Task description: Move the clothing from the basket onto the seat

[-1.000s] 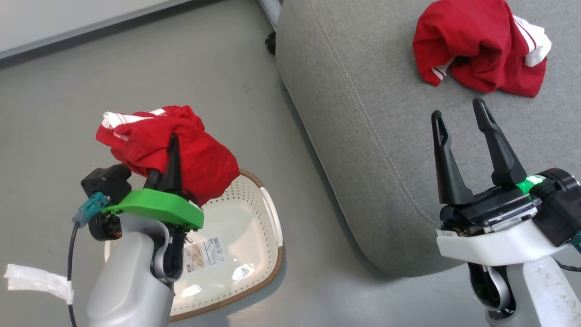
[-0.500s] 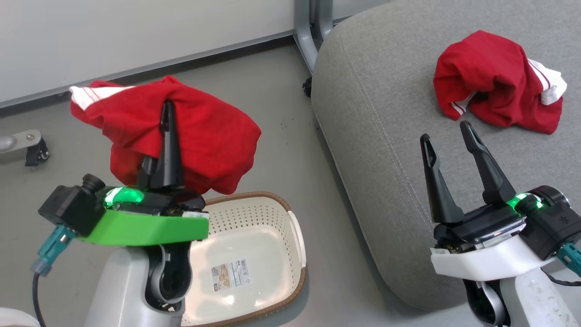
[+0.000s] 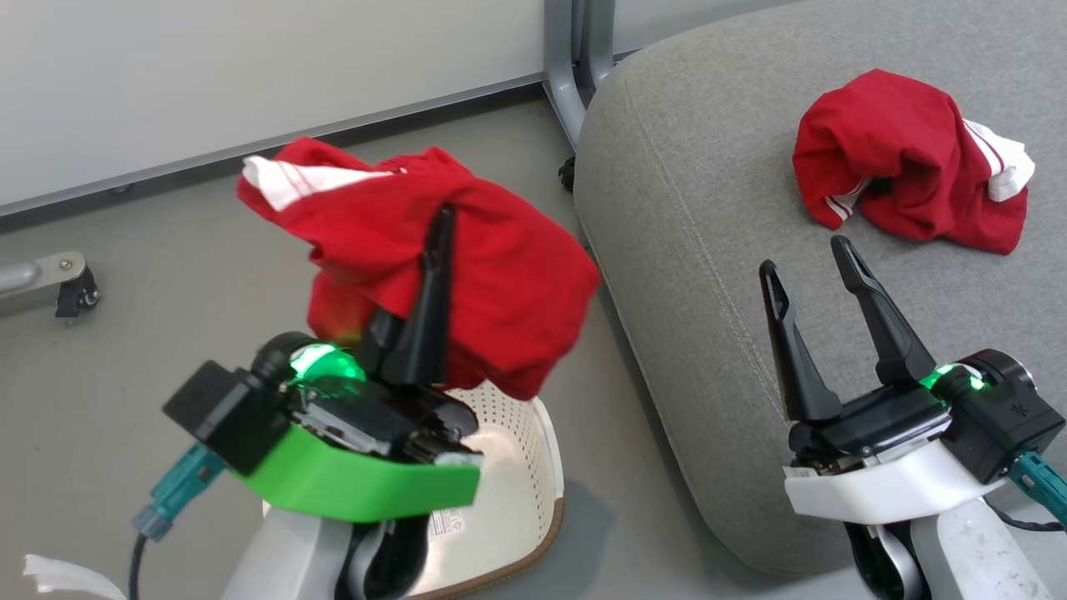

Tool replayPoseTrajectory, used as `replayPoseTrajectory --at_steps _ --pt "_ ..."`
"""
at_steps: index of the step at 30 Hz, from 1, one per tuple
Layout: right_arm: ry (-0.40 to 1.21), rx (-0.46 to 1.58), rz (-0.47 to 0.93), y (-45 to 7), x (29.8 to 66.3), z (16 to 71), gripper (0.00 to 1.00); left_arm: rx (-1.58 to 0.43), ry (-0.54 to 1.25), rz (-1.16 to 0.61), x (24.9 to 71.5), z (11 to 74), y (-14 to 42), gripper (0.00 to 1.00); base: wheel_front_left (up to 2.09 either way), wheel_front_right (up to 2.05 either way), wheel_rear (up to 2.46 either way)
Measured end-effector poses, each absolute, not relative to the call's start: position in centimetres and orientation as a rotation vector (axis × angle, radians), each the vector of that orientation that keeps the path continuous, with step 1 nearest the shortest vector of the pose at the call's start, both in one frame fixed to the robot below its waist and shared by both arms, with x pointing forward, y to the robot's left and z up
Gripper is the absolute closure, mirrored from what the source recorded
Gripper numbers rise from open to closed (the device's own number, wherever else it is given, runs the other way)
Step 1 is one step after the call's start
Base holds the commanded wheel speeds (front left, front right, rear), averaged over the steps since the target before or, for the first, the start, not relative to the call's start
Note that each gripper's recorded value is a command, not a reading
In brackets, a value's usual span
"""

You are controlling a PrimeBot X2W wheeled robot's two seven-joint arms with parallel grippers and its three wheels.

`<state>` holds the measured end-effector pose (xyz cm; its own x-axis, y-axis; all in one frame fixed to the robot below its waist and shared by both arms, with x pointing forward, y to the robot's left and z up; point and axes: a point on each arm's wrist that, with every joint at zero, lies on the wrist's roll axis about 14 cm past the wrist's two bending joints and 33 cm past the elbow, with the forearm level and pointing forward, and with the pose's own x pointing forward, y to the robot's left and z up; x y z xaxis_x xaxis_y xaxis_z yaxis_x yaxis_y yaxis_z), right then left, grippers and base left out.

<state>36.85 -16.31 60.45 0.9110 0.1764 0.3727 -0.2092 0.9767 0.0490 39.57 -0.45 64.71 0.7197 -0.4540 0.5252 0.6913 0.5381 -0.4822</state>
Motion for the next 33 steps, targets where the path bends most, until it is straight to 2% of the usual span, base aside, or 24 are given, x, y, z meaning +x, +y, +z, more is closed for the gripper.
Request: replayPoseTrajectory --at_steps 5,18,25,33 --pt "-0.373 0.088 0.201 -16.2 36.8 60.4 0.00 -0.726 -0.347 -0.774 38.3 64.9 -1.8 1.00 0.00 0.00 0.00" --pt "-0.376 0.068 0.214 -16.3 37.1 60.5 0.00 -0.737 -0.339 -0.781 38.2 64.8 -2.0 1.00 0.00 0.00 0.00" --pt "-0.400 0.005 0.369 -14.1 37.6 61.8 0.00 -0.753 -0.325 -0.782 38.5 64.4 -2.1 1.00 0.00 0.00 0.00" --pt "-0.338 -0.008 0.657 -9.6 37.4 61.5 0.00 -0.730 -0.313 -0.826 38.5 64.1 -3.1 1.00 0.00 0.00 0.00"
